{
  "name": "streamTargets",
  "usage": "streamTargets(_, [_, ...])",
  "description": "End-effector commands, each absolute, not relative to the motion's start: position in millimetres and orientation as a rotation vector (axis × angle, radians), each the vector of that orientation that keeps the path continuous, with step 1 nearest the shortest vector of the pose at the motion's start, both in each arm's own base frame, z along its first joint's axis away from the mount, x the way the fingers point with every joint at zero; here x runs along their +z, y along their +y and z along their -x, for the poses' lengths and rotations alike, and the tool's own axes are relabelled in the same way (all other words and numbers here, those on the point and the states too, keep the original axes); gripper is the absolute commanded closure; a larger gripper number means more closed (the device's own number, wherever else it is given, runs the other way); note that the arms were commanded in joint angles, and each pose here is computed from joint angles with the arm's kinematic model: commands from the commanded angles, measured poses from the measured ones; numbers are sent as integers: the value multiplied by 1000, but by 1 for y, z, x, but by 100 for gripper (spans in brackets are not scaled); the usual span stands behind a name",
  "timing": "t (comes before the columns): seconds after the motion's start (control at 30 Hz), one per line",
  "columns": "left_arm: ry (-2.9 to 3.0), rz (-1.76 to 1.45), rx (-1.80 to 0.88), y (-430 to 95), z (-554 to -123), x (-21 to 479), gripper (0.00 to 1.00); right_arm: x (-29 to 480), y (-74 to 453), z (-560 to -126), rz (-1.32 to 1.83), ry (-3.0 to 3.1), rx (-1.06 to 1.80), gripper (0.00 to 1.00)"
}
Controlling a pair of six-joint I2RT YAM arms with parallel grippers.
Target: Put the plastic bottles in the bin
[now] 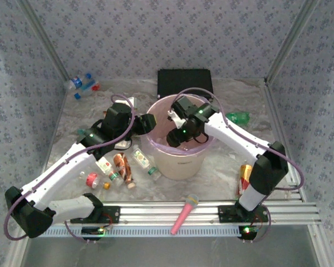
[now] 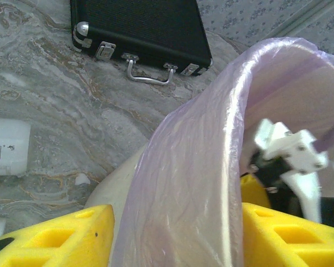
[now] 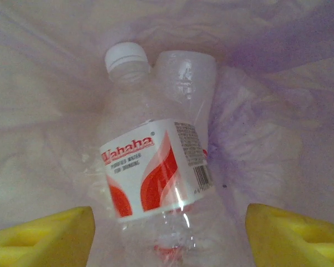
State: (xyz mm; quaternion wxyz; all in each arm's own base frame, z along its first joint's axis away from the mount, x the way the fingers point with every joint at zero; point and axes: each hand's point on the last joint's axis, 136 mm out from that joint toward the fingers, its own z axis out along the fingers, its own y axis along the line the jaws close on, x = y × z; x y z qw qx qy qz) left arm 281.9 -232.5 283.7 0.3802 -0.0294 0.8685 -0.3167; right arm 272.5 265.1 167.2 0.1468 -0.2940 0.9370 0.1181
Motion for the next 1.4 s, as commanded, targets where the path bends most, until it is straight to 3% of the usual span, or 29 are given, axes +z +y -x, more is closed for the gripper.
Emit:
streamTargets(0.0, [2209,67,-800,-231,-281,288,41,163,270,-280,808,2665,335,25])
streamTargets(0.17, [2209,69,-794,-230,-281,287,41,186,269,-280,825,2615,328,16])
streamTargets(0.43, [2212,73,-783,-229,-282,284,41,271,262,-271,827,2430,385,0])
streamTargets(0.73, [2213,67,-777,-228,-280,286,41,388,228,-259,547,2184,540,0])
streamTargets(0.87, [2206,63,-778,-227,-279,289,41,418,163,-261,279,2166,420,0])
streamTargets(1.07, [2202,51,-777,-227,-279,292,41,350,18,-268,-250,2409,-9,0])
streamTargets(1.23, [2191,34,-773,-227,-280,298,41,261,-47,-260,-826,2457,85,0])
streamTargets(1.37, [2181,13,-757,-226,-280,303,41,205,-77,-255,-1114,2400,54,0])
